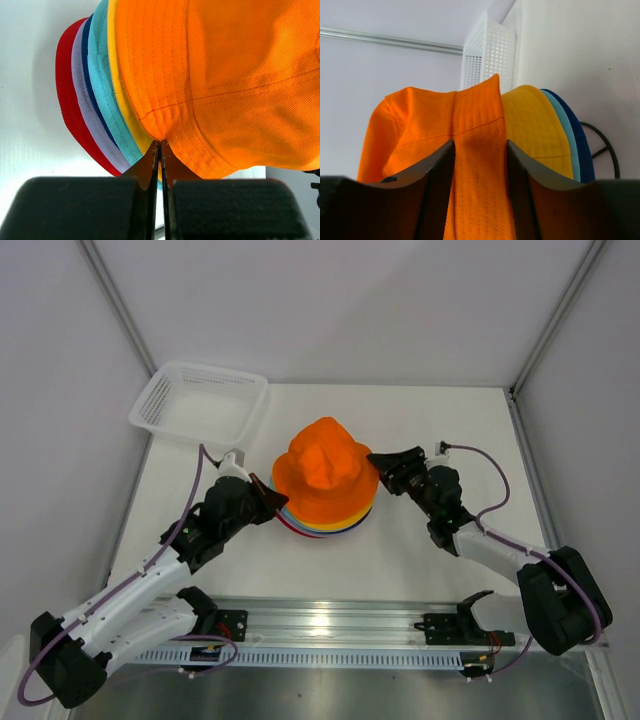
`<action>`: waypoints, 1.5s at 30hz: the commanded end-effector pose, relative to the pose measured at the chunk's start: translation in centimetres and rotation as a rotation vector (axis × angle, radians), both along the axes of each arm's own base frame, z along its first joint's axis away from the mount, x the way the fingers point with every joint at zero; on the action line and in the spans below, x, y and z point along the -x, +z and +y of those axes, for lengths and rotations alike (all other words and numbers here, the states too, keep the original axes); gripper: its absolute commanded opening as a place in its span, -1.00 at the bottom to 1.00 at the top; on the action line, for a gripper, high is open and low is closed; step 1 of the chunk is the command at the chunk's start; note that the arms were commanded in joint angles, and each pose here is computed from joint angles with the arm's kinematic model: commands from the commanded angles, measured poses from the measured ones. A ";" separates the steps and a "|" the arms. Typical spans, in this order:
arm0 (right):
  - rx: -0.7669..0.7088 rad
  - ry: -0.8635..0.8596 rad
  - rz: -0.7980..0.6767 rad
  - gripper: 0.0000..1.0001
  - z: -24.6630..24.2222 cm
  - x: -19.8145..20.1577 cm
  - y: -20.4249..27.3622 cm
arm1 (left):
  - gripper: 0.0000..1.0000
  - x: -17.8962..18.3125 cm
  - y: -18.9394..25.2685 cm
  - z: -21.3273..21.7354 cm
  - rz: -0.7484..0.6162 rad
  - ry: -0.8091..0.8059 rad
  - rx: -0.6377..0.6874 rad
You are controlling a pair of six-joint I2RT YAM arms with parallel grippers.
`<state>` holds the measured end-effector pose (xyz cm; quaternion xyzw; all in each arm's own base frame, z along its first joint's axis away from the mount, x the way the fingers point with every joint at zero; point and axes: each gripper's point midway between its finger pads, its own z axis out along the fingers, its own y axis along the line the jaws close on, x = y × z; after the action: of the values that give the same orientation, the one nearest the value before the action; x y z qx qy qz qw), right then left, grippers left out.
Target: Stack the hats
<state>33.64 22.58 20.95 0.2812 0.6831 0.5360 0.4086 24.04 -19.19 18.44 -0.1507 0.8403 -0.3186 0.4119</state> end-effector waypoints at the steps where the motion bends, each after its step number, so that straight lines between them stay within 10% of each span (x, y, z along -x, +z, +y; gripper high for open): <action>1: -0.059 -0.004 -0.019 -0.06 0.6 -0.6 0.8 | -0.99 -0.1 0.8 -0.4 -0.022 -0.003 0.018; 6: -0.043 0.021 -0.008 -1.00 1.1 -0.6 0.0 | -0.99 -0.1 1.0 -0.2 -0.031 0.005 0.015; 29: 0.517 0.053 0.067 -1.00 2.5 0.3 -8.1 | -0.98 -0.2 1.2 0.6 -0.045 0.033 -0.014; 38: 0.562 0.075 -0.007 -1.00 3.1 -0.5 -4.9 | 0.27 -1.1 8.7 4.0 -0.212 0.103 -0.024; 45: 0.557 0.104 0.003 -1.00 3.8 -0.7 -5.3 | 0.29 -3.7 10.7 5.9 -0.269 0.124 0.047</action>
<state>34.27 25.77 15.75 0.1400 0.8111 0.3536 0.4444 26.97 -12.62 28.20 -0.1959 0.7652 -0.3023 0.5336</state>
